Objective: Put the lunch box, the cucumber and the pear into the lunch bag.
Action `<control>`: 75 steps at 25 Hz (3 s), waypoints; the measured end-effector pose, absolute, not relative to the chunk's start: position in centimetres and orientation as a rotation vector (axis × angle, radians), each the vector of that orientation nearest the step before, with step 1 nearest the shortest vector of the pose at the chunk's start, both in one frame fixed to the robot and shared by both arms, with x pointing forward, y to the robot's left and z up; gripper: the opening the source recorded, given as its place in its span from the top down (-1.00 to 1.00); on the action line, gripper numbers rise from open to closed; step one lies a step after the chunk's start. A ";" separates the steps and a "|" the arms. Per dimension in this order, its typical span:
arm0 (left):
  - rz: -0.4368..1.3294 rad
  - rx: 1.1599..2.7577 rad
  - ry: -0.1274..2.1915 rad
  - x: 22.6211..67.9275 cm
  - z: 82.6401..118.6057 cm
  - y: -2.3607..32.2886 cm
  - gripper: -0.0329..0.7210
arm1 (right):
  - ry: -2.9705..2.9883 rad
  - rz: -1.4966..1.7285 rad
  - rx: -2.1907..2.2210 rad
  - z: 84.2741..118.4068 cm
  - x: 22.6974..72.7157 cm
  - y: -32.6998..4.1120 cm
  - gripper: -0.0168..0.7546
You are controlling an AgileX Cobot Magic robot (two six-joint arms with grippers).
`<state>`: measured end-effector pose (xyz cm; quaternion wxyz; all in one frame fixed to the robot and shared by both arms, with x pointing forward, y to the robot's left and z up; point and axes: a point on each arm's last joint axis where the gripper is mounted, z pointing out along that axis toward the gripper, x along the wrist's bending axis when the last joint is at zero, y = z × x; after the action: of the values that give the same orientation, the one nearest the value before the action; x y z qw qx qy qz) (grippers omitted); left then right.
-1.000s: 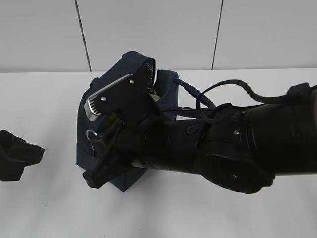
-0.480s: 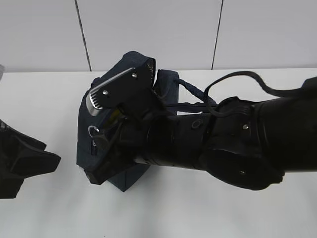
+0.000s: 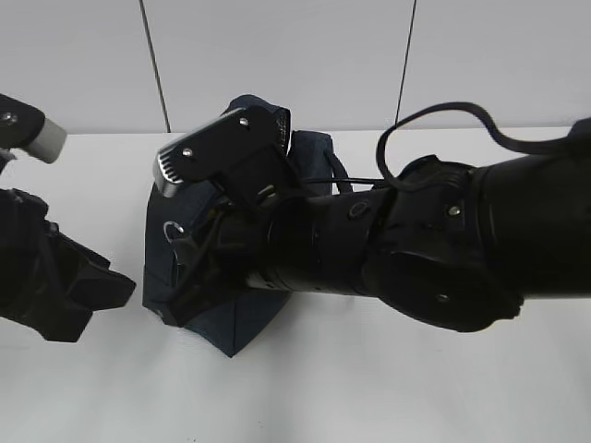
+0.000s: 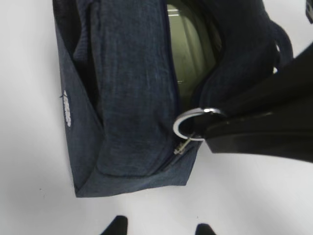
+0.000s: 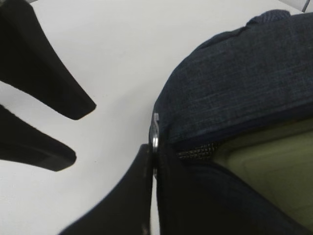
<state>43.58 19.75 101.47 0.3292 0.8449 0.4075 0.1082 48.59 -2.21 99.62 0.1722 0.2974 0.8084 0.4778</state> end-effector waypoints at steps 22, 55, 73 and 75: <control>0.216 2.023 0.874 47.7 100.1 23.0 0.22 | 2.294 1.332 0.853 100.4 49.0 -2.0 0.96; 0.184 1.961 0.699 49.9 97.0 21.8 0.86 | 2.297 1.325 0.856 100.4 49.0 -2.0 0.96; 0.177 1.958 0.700 50.0 96.9 21.8 0.88 | 2.297 1.325 0.855 100.4 49.0 -2.0 0.96; 0.177 1.958 0.700 50.0 96.9 21.8 0.88 | 2.297 1.325 0.855 100.4 49.0 -2.0 0.96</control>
<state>49.96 21.75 96.92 0.5033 0.8108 0.2897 0.0731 49.01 -1.97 100.44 0.1766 0.3022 0.8114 0.4681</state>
